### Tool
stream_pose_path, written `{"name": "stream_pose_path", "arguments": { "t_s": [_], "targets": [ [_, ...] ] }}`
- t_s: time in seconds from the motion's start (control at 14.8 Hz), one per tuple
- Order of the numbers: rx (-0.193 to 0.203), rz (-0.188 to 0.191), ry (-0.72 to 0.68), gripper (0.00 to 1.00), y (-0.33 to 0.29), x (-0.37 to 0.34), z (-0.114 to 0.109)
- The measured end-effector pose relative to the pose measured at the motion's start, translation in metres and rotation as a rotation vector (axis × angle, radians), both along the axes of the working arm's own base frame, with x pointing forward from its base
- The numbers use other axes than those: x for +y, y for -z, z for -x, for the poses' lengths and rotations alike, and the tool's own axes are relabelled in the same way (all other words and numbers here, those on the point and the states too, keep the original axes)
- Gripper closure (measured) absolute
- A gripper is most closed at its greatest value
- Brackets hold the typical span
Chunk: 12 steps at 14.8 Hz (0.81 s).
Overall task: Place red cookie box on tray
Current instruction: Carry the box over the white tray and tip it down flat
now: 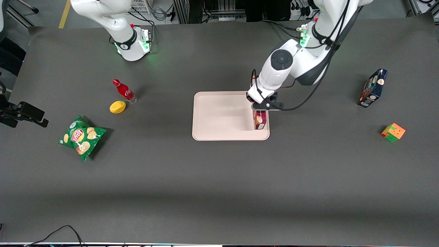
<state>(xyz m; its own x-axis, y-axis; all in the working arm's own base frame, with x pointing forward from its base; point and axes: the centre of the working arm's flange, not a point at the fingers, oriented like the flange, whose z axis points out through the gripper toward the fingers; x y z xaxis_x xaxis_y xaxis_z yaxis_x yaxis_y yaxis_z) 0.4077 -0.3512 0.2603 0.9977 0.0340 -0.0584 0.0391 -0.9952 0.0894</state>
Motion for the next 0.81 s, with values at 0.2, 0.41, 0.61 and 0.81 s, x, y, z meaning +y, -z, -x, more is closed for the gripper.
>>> {"name": "stream_pose_path", "arguments": {
  "t_s": [0.2, 0.41, 0.61, 0.81],
  "targets": [
    [-0.012, -0.035, 0.002, 0.75, 0.034, -0.004, 0.002],
    [-0.008, -0.031, -0.003, 0.75, 0.046, -0.006, -0.007],
    [-0.01, -0.029, 0.003, 0.75, 0.05, -0.006, -0.013],
    [-0.009, -0.033, 0.0, 0.68, 0.055, -0.003, -0.017]
  ]
}}
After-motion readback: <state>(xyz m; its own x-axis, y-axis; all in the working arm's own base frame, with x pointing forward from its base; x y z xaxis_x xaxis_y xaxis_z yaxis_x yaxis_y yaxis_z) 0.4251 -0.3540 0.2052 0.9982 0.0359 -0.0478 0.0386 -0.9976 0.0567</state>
